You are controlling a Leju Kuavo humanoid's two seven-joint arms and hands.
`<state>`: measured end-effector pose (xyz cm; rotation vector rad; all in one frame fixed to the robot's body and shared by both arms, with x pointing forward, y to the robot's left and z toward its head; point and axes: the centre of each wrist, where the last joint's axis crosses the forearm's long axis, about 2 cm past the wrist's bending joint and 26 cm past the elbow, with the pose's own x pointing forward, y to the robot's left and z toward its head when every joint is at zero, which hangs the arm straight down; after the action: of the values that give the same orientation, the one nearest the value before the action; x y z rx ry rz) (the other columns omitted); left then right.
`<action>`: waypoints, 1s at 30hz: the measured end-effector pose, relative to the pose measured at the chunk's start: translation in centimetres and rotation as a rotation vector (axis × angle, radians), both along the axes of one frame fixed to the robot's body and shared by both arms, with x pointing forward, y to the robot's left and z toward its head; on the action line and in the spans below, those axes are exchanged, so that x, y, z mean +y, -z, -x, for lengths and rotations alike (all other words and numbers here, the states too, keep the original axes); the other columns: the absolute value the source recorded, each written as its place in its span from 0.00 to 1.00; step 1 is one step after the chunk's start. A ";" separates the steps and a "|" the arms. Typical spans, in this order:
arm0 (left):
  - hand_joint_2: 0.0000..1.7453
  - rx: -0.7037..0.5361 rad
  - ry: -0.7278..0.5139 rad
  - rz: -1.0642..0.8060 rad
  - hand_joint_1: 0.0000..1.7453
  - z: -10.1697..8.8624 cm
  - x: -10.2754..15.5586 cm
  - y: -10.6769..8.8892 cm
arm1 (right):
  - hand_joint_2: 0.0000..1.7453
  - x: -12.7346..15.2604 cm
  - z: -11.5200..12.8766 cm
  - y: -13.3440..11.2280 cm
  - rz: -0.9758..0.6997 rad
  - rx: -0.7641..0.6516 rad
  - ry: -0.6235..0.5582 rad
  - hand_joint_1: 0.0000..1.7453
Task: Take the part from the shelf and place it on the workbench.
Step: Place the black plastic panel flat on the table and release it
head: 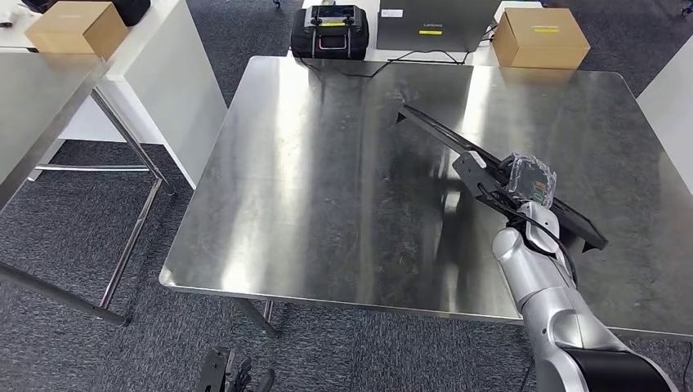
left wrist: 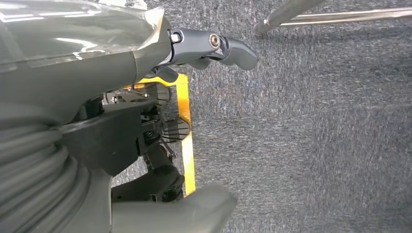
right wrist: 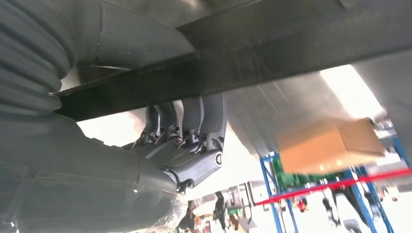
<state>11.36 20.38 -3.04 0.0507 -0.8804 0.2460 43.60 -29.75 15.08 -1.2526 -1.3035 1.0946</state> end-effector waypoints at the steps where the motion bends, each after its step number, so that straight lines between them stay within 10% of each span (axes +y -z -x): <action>1: 1.00 0.001 0.001 0.003 0.00 0.0 0.0 0.0 | 1.00 -0.1 0.1 0.2 -0.002 0.014 0.006 1.00; 4: 1.00 -0.001 0.006 0.009 0.00 -0.2 0.1 0.1 | 1.00 -0.2 0.2 0.7 -0.004 0.050 0.019 1.00; 8: 1.00 -0.007 0.015 0.018 0.00 -0.5 0.1 0.1 | 0.00 -0.4 0.5 1.2 -0.005 0.079 0.031 0.00; 9: 1.00 -0.008 0.016 0.021 0.00 -0.5 0.1 0.1 | 0.00 -0.4 0.6 1.4 -0.006 0.085 0.034 0.00; 13: 0.00 -0.008 0.014 0.024 0.00 -0.6 -0.1 0.2 | 0.00 -0.6 1.0 2.0 -0.006 0.110 0.045 0.00; 30: 0.00 0.208 -0.032 0.127 0.00 1.4 1.9 3.1 | 0.00 1.1 0.6 0.6 -0.087 -0.092 -0.060 0.00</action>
<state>9.96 22.27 -6.11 -0.0270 -0.6559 0.3199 43.01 -28.61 14.48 -1.2175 -1.4514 1.0212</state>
